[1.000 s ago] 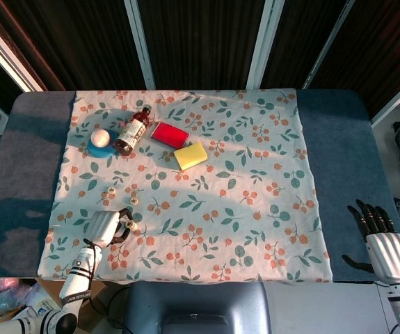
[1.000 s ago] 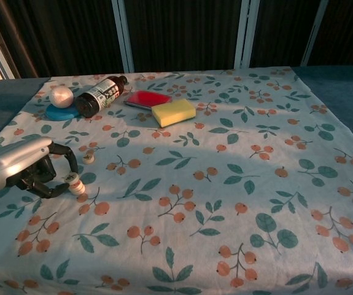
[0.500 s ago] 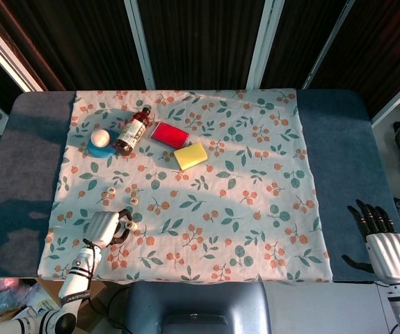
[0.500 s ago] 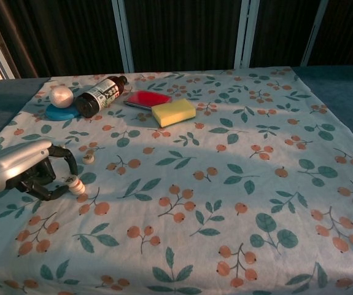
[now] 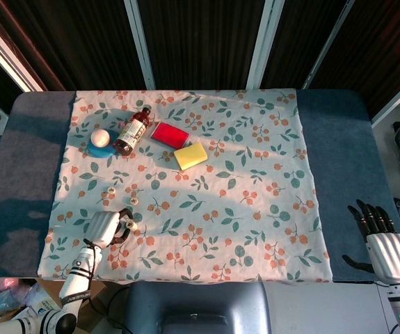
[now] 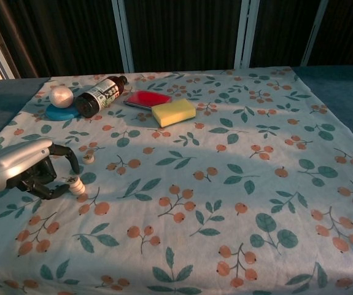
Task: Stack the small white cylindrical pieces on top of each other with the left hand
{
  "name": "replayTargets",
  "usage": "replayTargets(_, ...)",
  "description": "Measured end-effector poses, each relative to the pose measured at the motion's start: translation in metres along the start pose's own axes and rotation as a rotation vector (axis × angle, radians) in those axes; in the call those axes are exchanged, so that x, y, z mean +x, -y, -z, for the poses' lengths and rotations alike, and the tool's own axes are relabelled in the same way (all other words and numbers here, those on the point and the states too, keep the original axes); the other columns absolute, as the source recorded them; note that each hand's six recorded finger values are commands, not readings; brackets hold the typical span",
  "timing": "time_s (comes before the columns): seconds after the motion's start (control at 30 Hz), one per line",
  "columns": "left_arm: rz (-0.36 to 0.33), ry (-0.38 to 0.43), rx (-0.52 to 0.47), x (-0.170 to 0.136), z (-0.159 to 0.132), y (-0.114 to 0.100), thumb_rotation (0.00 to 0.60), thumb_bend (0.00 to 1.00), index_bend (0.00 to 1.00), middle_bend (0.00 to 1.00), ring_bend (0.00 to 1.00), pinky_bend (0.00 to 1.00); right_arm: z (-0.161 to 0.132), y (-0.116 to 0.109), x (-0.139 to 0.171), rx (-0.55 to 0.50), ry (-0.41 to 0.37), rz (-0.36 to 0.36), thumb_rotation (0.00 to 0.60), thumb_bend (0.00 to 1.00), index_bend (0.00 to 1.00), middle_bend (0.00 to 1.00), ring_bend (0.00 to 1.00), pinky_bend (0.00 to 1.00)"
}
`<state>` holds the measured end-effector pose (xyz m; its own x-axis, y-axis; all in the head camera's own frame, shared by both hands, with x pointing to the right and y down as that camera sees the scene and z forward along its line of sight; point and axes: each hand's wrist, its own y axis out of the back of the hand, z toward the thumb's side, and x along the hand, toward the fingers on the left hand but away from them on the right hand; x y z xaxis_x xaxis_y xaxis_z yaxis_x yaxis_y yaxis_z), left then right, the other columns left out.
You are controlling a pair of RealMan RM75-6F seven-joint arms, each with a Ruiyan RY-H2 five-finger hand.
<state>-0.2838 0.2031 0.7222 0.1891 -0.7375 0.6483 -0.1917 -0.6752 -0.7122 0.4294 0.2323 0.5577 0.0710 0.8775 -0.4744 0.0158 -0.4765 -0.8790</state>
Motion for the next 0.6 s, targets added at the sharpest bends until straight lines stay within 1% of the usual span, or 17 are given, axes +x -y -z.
replayTargets(0.13, -0.019, 0.003, -0.016, -0.002, 0.001, -0.009, 0.6, 0.41, 0.4, 1.0, 1.0, 1.0, 0.001, -0.001, 0.0, -0.003, 0.001, 0.003, 0.6, 0.15, 0.0, 0.0, 0.0, 0.0)
replayTargets(0.23, -0.044, 0.004, -0.037, -0.004, 0.003, -0.023, 0.6, 0.41, 0.4, 1.0, 1.0, 1.0, 0.001, -0.001, 0.001, -0.003, 0.001, 0.003, 0.6, 0.15, 0.0, 0.0, 0.0, 0.0)
replayTargets(0.33, -0.074, 0.002, -0.071, -0.005, 0.006, -0.042, 0.6, 0.4, 0.4, 1.0, 1.0, 1.0, 0.0, -0.001, 0.001, -0.004, -0.001, 0.002, 0.6, 0.15, 0.0, 0.0, 0.0, 0.0)
replayTargets(0.37, -0.09, -0.002, -0.082, -0.003, 0.008, -0.049, 0.6, 0.4, 0.4, 1.0, 1.0, 1.0, -0.001, -0.001, 0.001, -0.004, -0.003, 0.002, 0.6, 0.15, 0.0, 0.0, 0.0, 0.0)
replayTargets(0.43, -0.112, -0.011, -0.091, 0.002, 0.01, -0.058, 0.6, 0.4, 0.4, 1.0, 1.0, 1.0, -0.001, 0.0, 0.001, -0.003, -0.005, 0.002, 0.6, 0.15, 0.0, 0.0, 0.0, 0.0)
replayTargets(0.6, -0.132, -0.069, -0.058, 0.024, 0.027, -0.062, 0.6, 0.4, 0.37, 1.0, 1.0, 1.0, -0.003, 0.002, -0.001, 0.005, -0.009, -0.008, 0.6, 0.15, 0.0, 0.0, 0.0, 0.0)
